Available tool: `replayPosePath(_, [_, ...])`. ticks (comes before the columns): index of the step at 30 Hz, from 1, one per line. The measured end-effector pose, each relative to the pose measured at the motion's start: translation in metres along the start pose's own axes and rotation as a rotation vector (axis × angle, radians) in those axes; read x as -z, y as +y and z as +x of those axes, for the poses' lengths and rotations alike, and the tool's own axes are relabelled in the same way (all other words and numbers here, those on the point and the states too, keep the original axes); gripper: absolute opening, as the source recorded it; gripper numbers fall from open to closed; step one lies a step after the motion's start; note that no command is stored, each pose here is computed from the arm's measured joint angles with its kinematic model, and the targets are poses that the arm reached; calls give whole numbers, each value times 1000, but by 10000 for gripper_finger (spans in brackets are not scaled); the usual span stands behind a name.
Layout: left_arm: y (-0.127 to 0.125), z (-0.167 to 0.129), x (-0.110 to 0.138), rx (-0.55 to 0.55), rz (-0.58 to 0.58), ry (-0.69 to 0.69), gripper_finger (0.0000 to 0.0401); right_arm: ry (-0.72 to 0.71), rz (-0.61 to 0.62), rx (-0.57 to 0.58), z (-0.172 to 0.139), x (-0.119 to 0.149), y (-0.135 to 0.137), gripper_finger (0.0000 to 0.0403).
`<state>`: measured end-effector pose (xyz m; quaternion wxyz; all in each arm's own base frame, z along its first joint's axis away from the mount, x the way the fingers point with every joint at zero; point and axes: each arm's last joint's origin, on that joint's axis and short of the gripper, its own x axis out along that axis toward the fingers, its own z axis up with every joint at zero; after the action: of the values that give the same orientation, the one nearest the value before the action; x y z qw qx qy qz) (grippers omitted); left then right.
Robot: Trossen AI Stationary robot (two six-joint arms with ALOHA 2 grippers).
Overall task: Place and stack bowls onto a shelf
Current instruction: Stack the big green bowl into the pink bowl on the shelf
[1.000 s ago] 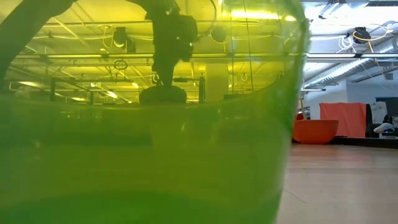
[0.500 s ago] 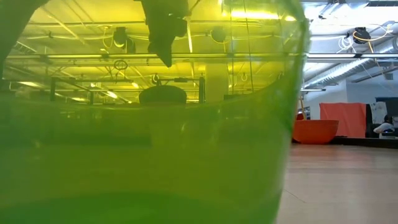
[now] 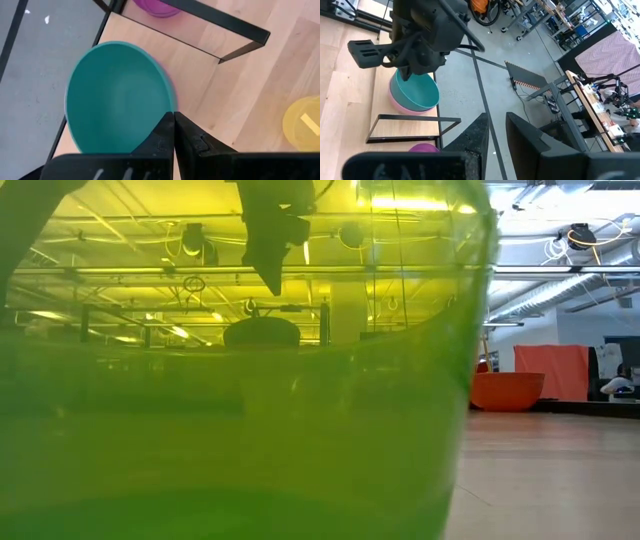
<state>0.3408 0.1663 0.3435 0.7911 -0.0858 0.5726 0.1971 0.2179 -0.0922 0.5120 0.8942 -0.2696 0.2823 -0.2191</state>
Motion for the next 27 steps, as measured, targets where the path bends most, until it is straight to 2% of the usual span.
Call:
replayPosePath(5, [0,2,0,0,-21,3,1,0,0,0,0,0,0,61])
replayPosePath(22, [-5,55,17,3,-24,107,1,0,-2,0,0,0,0,61])
replayPosePath(25, [-5,52,17,3,-23,118,1,0,-2,0,0,0,0,61])
replayPosePath(27, [-2,38,15,2,-24,92,1,0,-1,0,0,0,0,61])
